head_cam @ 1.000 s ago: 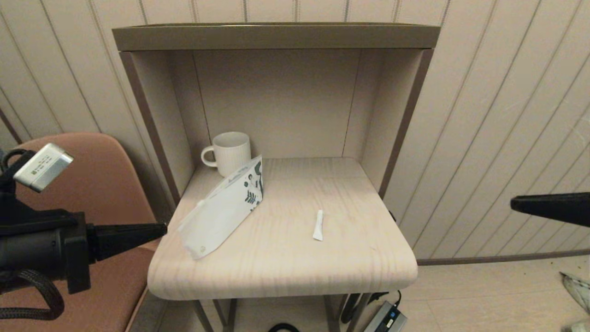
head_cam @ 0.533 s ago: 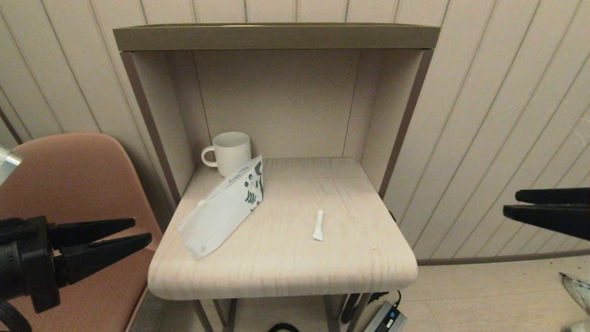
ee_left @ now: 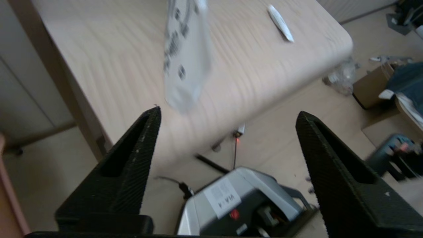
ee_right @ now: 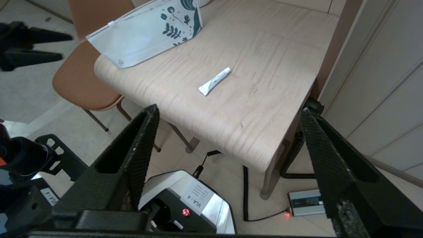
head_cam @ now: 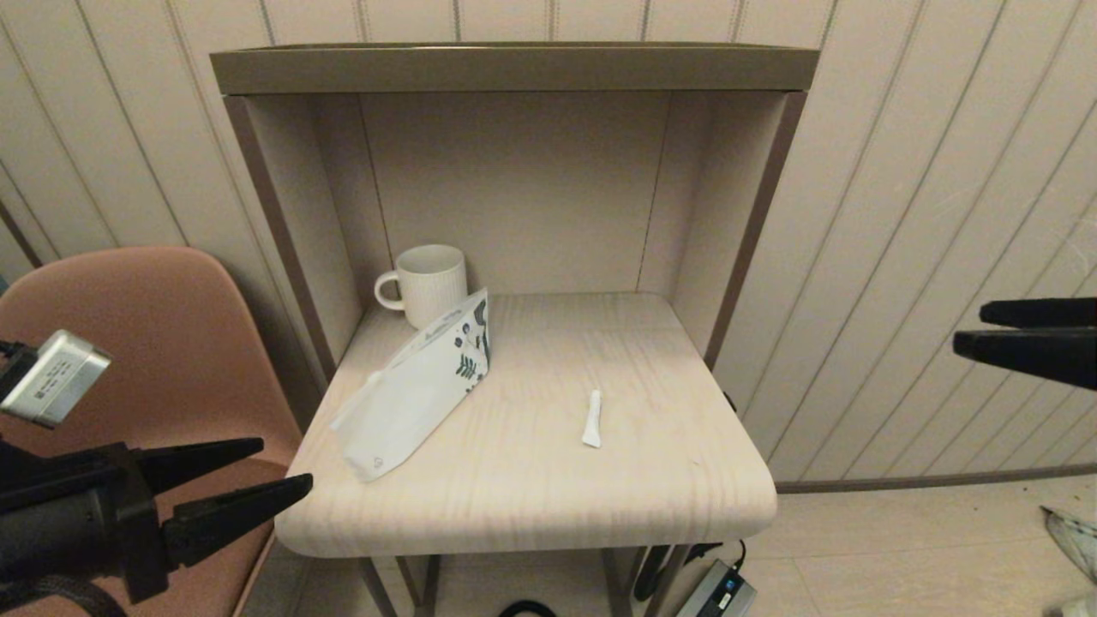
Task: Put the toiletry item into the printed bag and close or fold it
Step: Pick up the storage bag
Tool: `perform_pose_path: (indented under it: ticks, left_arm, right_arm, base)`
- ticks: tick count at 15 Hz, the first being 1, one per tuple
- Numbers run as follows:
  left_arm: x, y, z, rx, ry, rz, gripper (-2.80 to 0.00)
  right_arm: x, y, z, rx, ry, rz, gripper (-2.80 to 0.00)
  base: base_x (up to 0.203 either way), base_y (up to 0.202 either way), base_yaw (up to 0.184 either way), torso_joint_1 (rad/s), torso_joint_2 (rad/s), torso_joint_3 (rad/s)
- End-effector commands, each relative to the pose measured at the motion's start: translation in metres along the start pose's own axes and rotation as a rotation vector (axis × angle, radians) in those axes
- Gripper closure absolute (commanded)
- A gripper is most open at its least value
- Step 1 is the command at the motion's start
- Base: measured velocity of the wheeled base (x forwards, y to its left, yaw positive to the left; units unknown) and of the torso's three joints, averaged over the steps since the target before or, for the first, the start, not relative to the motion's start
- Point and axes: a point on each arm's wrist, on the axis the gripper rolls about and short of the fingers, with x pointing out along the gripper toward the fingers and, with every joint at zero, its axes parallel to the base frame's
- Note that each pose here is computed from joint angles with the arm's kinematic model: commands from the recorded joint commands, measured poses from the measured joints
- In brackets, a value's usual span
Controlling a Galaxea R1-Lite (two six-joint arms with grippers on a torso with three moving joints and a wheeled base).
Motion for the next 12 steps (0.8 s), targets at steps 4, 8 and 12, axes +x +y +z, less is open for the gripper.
perform_pose_path:
  ticks: [4,8,12]
  left_arm:
    - [0.054,0.021,0.0,0.008,0.01,-0.048,-2.8]
    - [0.067,0.021,-0.01,0.002,0.047,-0.072,-2.8]
    - [0.07,0.023,-0.014,-0.005,0.061,-0.074,-2.8]
  right_arm:
    - [0.013,-0.005,0.008,0.006,0.012,0.004,-2.8]
    - [0.018,-0.006,0.01,0.009,0.021,0.003,-2.8]
    - [0.024,-0.009,0.008,0.019,0.041,0.002,-2.8]
  base:
    - [0.0,0.0,0.0,0.0,0.0,0.0]
    - [0.0,0.0,0.0,0.0,0.0,0.0]
    - [0.0,0.0,0.0,0.0,0.0,0.0]
